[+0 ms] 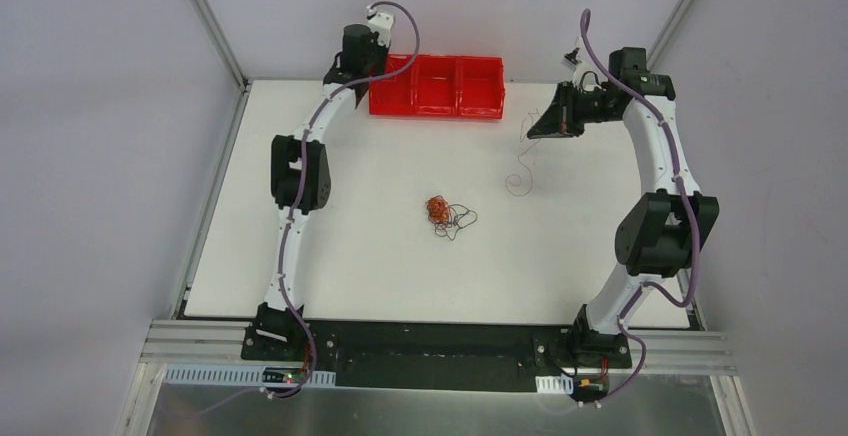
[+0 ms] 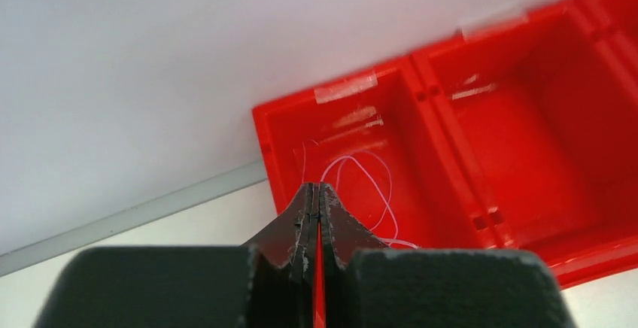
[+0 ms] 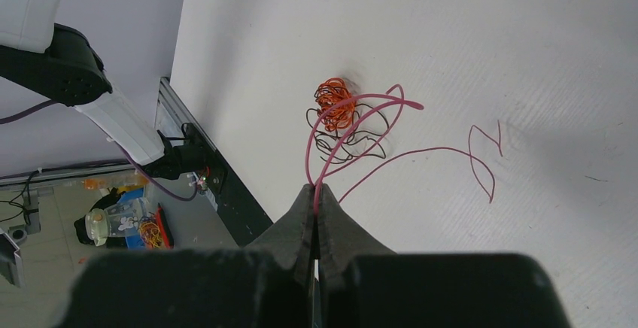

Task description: Untangle the cables

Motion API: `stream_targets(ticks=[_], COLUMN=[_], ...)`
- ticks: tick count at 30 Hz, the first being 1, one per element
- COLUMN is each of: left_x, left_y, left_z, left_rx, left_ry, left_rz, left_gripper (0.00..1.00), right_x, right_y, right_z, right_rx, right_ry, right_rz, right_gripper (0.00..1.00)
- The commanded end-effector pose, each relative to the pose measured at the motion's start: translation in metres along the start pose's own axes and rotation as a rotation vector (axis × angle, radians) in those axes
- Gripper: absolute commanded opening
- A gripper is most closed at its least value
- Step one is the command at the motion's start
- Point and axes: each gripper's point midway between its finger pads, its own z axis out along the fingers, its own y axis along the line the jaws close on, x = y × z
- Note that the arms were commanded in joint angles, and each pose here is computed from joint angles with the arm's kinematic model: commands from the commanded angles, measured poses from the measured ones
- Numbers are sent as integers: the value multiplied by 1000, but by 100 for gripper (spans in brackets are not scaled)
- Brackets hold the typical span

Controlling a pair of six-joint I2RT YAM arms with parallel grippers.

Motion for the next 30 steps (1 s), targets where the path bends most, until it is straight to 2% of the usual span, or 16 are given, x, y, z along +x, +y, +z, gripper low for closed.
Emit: stream_targets(ticks=[1,6,7,10,13,14,18,22,24,27,30], left_x=[-3,9,11,-8,-43,-64,-104,-144,-161,-184,-178], left_y=[-6,-14,-15,-14,-17,-16,-14,-15,-17,-40,-75], left_z=[6,14,14,6,-14,-27,-74,-138,-175,-242,-300], left_rx=[-37,-27,-25,-20,8,7,27,154,306,645,885], left_ry=[-1,12,24,0,-46,-72,-87,-138,-167,-178,-153], left_rz=[176,214,212,183,160,147,83,-32,-139,-273,-247], left_gripper=[0,4,7,24,38,44,67,92,93,87,81], right_x=[-8,-9,-11,-18,-29,-35,-57,-80,-94,-111,-115], right_y=[20,22,24,34,50,57,89,125,143,171,194], right_z=[-8,-7,-8,-13,-19,-21,-29,-27,-27,-25,-15], right_rx=[-34,-42,-46,-54,-65,-74,-104,-133,-167,-243,-309], right_ry=[-33,-37,-43,-60,-90,-103,-171,-247,-294,-351,-348], right_rz=[-37,-34,-37,-52,-78,-86,-132,-204,-210,-220,-221], right_gripper=[0,0,0,0,0,0,0,0,0,0,0])
